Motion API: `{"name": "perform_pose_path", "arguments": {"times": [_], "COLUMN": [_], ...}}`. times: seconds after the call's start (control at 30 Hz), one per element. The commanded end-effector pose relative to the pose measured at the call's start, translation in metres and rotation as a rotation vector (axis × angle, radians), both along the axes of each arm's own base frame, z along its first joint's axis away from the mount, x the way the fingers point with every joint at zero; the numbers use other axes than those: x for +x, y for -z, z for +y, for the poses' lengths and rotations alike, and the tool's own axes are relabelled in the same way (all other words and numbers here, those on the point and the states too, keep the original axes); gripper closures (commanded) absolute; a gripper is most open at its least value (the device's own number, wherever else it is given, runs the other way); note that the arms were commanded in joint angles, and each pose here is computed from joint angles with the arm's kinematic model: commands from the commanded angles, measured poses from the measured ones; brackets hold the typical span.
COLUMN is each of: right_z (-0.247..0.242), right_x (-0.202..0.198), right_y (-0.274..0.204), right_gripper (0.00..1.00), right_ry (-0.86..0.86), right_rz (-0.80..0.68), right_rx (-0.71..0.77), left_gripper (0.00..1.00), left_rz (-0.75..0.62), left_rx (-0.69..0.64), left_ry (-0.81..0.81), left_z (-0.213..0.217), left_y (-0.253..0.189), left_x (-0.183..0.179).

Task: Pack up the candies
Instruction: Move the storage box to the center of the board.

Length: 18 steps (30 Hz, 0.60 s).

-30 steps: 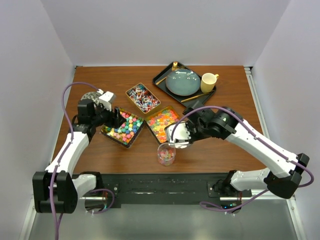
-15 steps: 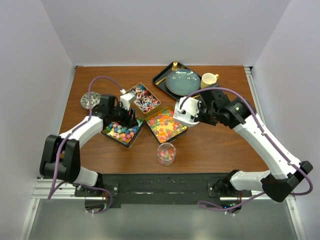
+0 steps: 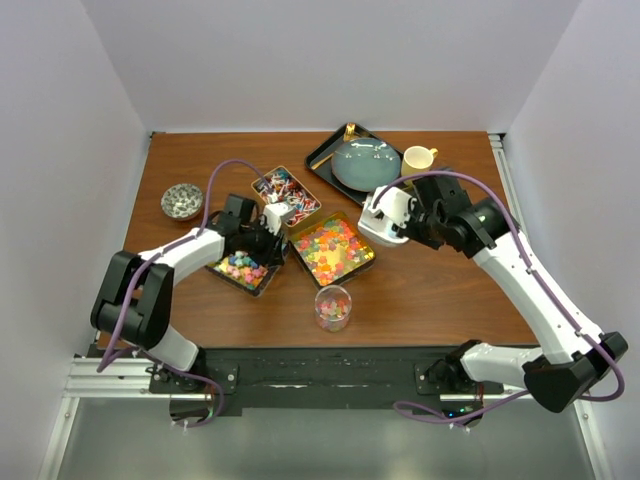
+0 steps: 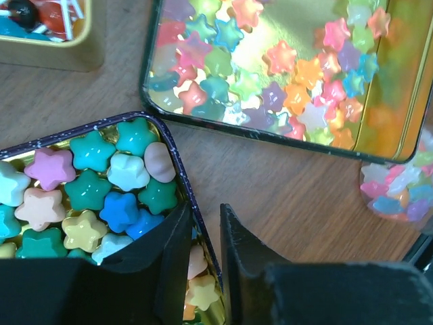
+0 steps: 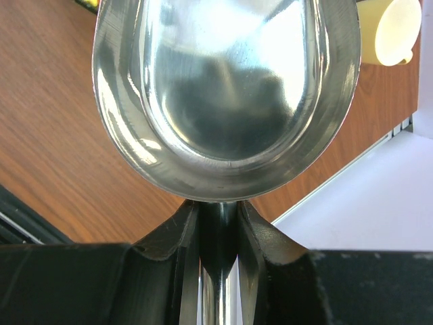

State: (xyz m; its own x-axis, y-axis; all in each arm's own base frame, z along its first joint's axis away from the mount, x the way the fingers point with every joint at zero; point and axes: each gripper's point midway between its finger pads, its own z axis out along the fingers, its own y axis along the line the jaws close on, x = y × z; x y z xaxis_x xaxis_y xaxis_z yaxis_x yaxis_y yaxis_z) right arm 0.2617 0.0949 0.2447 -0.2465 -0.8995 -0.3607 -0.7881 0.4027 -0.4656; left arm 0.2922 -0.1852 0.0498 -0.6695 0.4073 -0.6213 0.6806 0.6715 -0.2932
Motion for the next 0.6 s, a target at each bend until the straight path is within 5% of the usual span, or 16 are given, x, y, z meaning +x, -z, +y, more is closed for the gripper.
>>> {"name": "perform_pose_path", "arguments": {"times": [0.0,0.2,0.57], "right_z": [0.006,0.005,-0.002], "right_x": [0.019,0.024,0.023], "right_y": [-0.012,-0.014,-0.013], "right_gripper": [1.0,1.0,1.0], "right_ry": [0.017,0.024,0.032], "right_rz": [-0.079,-0.087,-0.093], "right_rx": [0.034,0.019,0.0], "left_gripper": [0.83,0.93,0.94], "left_rz": [-0.045,-0.064,-0.021], "left_rx": [0.024,0.056,0.064], "left_ry": [0.105,0.2,0.434], "left_z": [-0.001,-0.008,-0.048], "left_y": [-0.002,-0.001,0.003], "left_x": [-0.022,-0.033,-0.074]}}
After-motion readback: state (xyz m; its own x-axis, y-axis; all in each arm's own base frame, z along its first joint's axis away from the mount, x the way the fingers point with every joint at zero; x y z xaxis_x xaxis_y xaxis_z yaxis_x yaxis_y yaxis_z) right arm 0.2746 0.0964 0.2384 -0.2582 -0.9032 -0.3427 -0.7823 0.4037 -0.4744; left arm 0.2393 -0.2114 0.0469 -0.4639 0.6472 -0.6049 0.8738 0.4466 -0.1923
